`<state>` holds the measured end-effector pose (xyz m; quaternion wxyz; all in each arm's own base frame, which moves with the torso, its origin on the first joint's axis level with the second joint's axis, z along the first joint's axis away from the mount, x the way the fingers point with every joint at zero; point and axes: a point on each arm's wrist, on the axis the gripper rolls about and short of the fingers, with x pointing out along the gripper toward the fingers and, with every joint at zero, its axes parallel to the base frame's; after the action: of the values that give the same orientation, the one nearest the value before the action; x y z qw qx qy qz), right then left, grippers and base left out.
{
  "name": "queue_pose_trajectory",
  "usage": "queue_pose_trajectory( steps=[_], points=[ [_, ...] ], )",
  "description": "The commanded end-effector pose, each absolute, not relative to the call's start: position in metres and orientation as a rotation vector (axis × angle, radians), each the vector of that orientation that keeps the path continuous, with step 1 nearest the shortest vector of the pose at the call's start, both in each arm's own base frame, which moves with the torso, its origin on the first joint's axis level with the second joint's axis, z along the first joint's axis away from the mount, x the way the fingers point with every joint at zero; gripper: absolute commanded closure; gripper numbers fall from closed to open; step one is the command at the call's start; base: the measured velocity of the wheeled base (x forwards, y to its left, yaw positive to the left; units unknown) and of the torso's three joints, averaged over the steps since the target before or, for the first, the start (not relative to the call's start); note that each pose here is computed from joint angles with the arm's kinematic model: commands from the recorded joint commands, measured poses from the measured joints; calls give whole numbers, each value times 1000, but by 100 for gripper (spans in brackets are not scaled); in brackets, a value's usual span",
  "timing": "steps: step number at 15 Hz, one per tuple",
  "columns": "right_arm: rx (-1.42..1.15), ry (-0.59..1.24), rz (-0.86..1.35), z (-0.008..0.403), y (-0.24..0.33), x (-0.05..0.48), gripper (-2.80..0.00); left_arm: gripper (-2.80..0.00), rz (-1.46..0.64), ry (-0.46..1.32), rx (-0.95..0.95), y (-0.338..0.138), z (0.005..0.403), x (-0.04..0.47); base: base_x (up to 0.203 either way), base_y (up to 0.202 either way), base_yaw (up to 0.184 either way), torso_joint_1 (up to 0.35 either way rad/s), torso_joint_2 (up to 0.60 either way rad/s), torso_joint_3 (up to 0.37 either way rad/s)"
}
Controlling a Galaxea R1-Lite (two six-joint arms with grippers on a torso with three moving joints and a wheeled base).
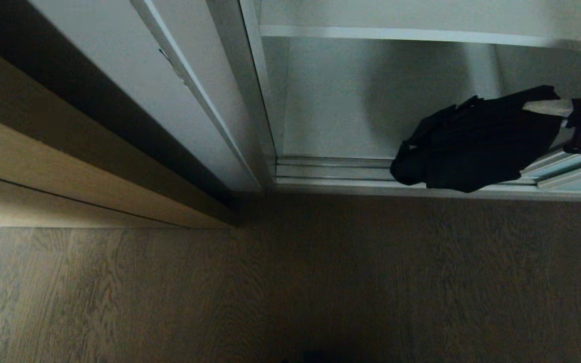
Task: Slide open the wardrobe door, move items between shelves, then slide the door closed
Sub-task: Place the bag on the lower shelf
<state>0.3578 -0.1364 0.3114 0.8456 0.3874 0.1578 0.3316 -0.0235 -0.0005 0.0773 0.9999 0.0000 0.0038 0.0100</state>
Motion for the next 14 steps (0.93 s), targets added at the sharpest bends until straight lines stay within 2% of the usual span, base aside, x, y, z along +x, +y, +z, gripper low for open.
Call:
queue_pose_trajectory(
  steps=[1, 5, 14],
  points=[
    [857, 372, 685, 288, -143, 362, 0, 0, 20, 8, 0, -1, 77, -23, 0, 0, 0, 0, 0, 0],
    [919, 424, 649, 252, -152, 375, 0, 0, 21, 8, 0, -1, 77, -23, 0, 0, 0, 0, 0, 0],
    [934, 409, 569, 214, -180, 417, 0, 0, 20, 8, 0, -1, 77, -23, 0, 0, 0, 0, 0, 0]
  ],
)
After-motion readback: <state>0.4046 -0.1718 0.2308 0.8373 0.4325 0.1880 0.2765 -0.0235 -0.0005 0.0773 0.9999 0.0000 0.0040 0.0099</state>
